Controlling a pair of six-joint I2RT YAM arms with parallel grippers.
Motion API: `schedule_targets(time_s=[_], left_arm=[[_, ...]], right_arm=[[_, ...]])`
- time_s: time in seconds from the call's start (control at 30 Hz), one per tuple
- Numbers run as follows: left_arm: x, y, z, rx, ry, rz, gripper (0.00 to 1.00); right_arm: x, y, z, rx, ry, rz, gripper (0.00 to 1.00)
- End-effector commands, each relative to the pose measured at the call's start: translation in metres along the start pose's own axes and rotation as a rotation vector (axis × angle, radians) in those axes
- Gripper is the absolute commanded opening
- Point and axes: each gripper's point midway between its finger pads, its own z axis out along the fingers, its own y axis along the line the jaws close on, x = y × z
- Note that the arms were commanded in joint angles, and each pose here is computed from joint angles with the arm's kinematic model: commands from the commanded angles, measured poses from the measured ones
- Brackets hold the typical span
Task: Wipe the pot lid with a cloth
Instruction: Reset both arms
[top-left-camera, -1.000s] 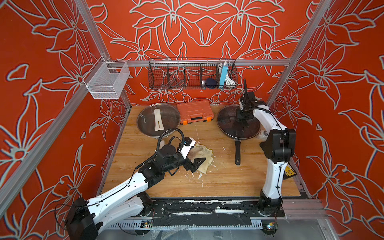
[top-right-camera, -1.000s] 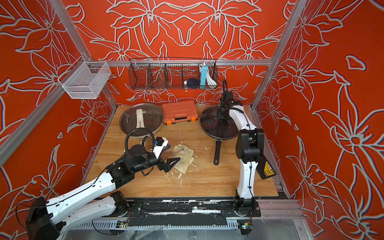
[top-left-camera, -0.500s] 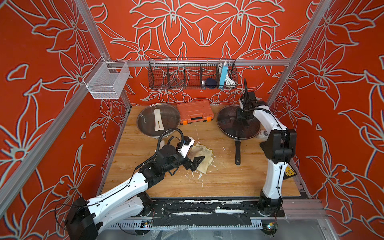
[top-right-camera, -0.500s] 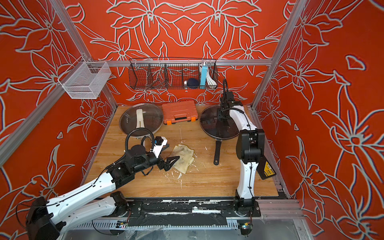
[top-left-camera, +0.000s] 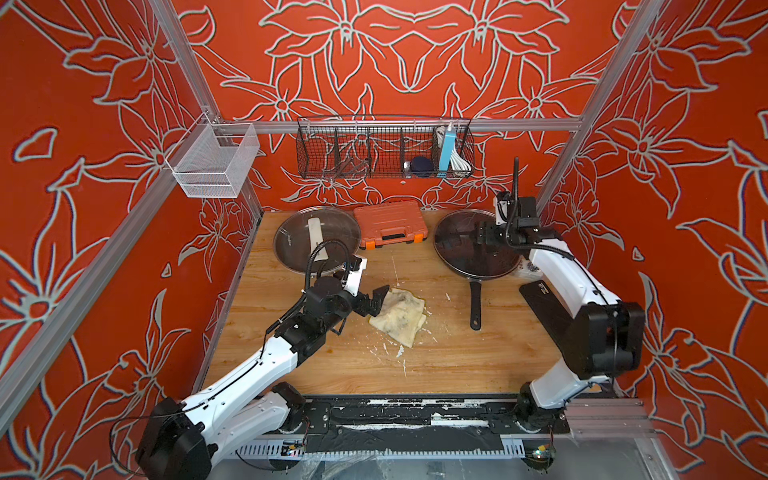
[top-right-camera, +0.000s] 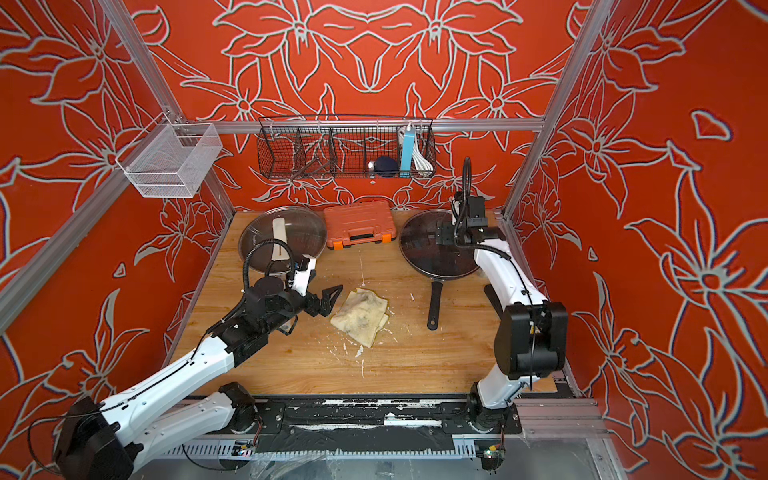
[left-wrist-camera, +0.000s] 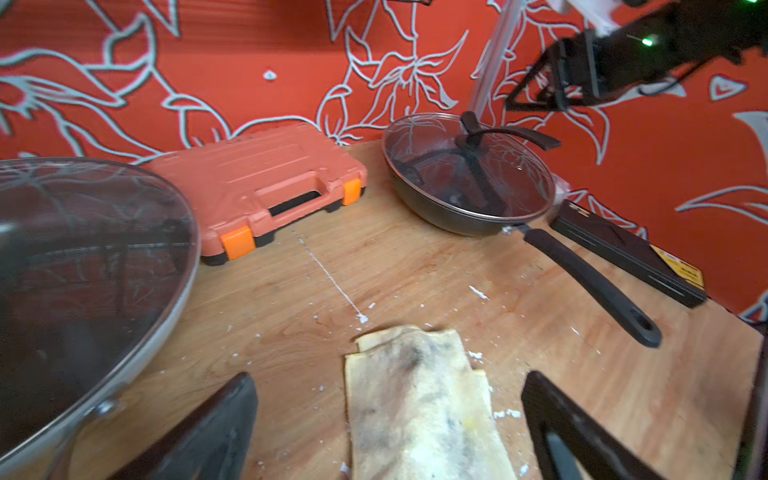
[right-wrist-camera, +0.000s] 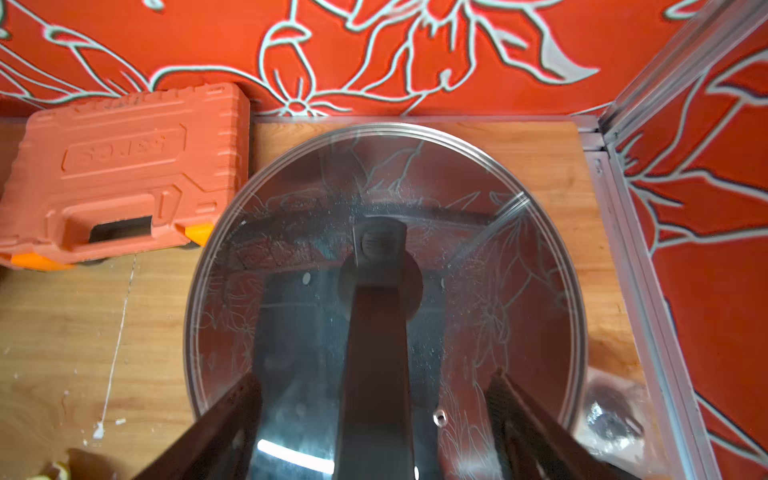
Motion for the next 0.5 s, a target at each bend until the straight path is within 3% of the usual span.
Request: schedule_targets(time_s=[0.0, 0.3, 0.47], left_arm=[[-0.031, 0.021, -0.002, -0.079, -0.086, 0.008, 0.99], [-0.023, 0.096, -0.020, -0.332, -0.164, 0.008, 0.99], [0.008, 0.139, -0.034, -0.513, -0.132, 0.017, 0.99]], right_arm=[[-0.018, -0.009, -0.015, 0.057, -0.168, -0.031, 0.89], [0.017, -0.041, -0.041, 0.229, -0.338, -0.018, 0.93], [0.043, -0.050, -0.039, 0.284, -0.376, -0.025, 0.94]])
